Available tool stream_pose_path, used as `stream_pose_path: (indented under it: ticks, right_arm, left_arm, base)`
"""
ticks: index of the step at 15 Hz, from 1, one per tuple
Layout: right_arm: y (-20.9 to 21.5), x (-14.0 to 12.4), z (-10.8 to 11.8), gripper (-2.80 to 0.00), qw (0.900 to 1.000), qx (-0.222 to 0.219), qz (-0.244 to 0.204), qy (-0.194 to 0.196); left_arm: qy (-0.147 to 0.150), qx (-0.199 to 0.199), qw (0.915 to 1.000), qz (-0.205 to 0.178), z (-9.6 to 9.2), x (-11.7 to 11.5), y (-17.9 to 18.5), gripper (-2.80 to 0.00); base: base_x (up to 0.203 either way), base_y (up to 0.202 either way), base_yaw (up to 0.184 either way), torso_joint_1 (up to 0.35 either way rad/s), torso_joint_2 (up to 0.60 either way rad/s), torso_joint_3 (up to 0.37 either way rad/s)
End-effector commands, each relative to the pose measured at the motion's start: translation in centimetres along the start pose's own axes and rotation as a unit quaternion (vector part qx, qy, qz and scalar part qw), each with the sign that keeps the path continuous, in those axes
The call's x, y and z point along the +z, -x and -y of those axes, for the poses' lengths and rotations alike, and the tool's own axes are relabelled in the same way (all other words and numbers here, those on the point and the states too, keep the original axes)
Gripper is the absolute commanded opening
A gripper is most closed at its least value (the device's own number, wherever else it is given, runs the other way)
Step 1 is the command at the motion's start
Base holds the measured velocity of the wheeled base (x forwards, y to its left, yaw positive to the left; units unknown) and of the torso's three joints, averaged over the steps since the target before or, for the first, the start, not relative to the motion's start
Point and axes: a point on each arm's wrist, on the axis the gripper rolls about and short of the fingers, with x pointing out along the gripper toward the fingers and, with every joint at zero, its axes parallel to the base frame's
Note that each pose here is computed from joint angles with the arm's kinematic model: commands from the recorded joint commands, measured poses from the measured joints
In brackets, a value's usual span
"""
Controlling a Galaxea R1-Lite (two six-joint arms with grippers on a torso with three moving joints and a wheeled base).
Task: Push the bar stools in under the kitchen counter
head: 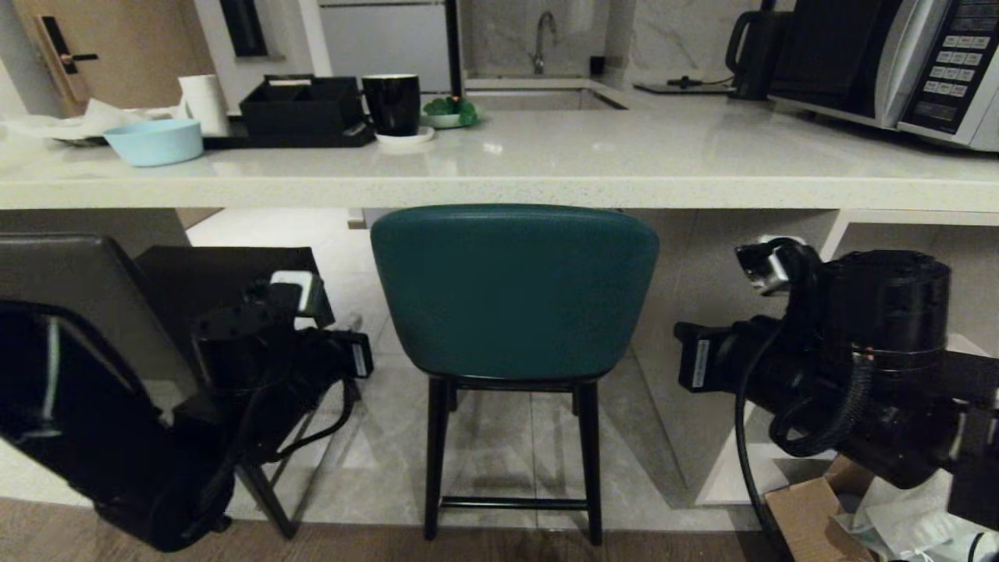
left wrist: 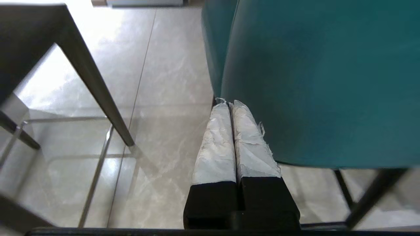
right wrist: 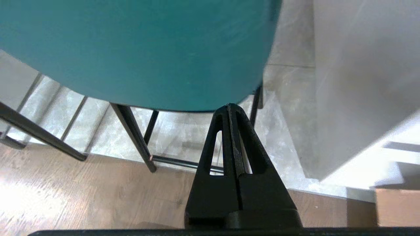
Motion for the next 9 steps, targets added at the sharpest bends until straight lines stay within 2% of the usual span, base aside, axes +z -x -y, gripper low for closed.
stream_pose_path:
  ticks: [1,3,6,8,9]
  right_arm:
    - [4.6,1.8,1.9,-2.80,0.999,-0.005,0.049,-0.019]
    - [8.2,1.8,4.3,-2.80,0.997,-0.036,0.070,-0.029]
    - [14.9,1.0,7.5,-2.80,0.989,-0.088,0.110,-0.034]
    - [18.9,-0.5,8.8,-2.80,0.984,-0.131,0.118,-0.034]
    - [20.3,-1.2,9.4,-2.80,0.977,-0.175,0.121,-0.035]
  left_arm:
    - [0.018,0.014,0.9969,0.075,-1.0,5.5,5.9,-2.80]
    - [0.026,0.068,0.9931,0.092,-2.5,7.3,9.9,-2.80]
    - [0.033,0.139,0.9815,0.127,-4.8,8.8,15.7,-2.80]
    - [0.035,0.163,0.9757,0.143,-5.6,9.2,19.5,-2.80]
    - [0.036,0.170,0.9733,0.150,-5.8,9.2,21.5,-2.80]
  base:
    - [0.000,0.000,0.000,0.000,0.00,0.000]
    - [0.000,0.000,0.000,0.000,0.00,0.000]
    - [0.000,0.000,0.000,0.000,0.00,0.000]
    - [0.000,0.000,0.000,0.000,0.00,0.000]
    - [0.000,0.000,0.000,0.000,0.00,0.000]
